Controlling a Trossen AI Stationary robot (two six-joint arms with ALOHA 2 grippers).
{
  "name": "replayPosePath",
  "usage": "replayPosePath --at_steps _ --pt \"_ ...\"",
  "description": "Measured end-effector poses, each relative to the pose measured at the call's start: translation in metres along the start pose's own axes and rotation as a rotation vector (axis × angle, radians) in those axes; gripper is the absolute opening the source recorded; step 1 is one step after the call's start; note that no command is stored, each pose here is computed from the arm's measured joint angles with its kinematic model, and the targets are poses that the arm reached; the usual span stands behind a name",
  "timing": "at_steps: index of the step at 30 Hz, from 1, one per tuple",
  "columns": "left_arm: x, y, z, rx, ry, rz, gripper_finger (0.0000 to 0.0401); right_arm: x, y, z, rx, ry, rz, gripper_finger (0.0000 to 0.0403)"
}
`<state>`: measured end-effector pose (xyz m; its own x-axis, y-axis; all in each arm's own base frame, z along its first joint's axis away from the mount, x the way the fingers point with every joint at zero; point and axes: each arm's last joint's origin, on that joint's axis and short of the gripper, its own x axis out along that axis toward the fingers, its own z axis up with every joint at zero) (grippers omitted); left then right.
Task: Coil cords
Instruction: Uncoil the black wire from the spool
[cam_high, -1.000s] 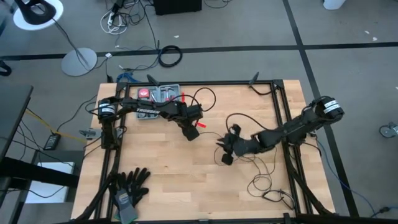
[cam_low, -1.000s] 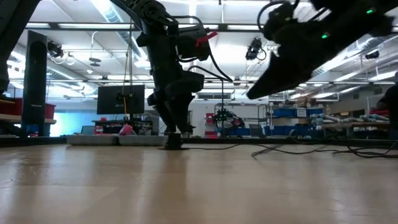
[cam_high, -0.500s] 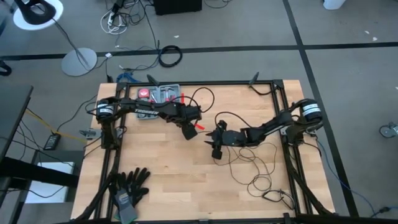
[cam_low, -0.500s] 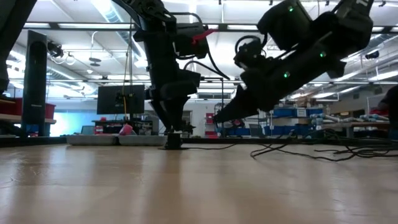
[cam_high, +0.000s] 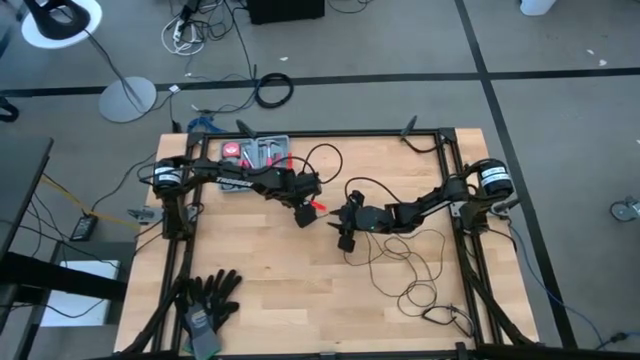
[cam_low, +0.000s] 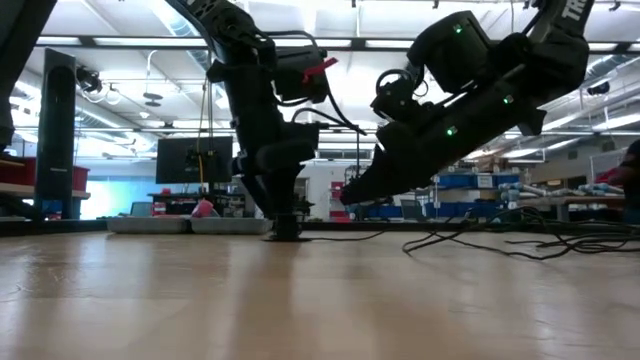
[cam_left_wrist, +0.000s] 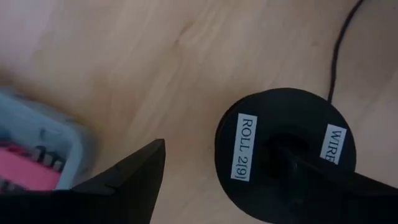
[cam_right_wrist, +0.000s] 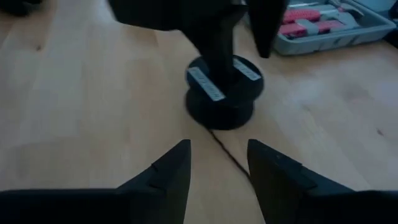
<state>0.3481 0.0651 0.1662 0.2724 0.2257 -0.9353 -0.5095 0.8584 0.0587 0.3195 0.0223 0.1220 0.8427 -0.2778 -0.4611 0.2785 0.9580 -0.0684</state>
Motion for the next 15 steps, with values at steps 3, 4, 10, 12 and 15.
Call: replayPosePath --at_steps 3,4,10,12,15 --pt "-0.001 -0.001 0.002 0.003 -0.008 -0.013 0.0294 0.001 -0.003 -0.001 -0.014 0.009 -0.007 0.0156" --pt "-0.001 -0.002 0.004 0.003 -0.011 -0.019 0.0294 0.001 -0.004 -0.001 -0.032 0.012 0.0 0.0156" --pt "-0.004 -0.003 0.008 0.004 -0.026 -0.037 0.0294 0.004 -0.008 -0.001 -0.137 0.027 0.081 0.0155" --pt "-0.004 -0.003 0.008 0.003 -0.03 -0.038 0.0294 0.006 -0.015 -0.002 -0.147 0.05 0.074 0.0155" --pt "-0.004 -0.003 0.009 0.002 -0.034 -0.04 0.0294 0.009 -0.025 -0.002 -0.139 0.062 0.083 0.0151"
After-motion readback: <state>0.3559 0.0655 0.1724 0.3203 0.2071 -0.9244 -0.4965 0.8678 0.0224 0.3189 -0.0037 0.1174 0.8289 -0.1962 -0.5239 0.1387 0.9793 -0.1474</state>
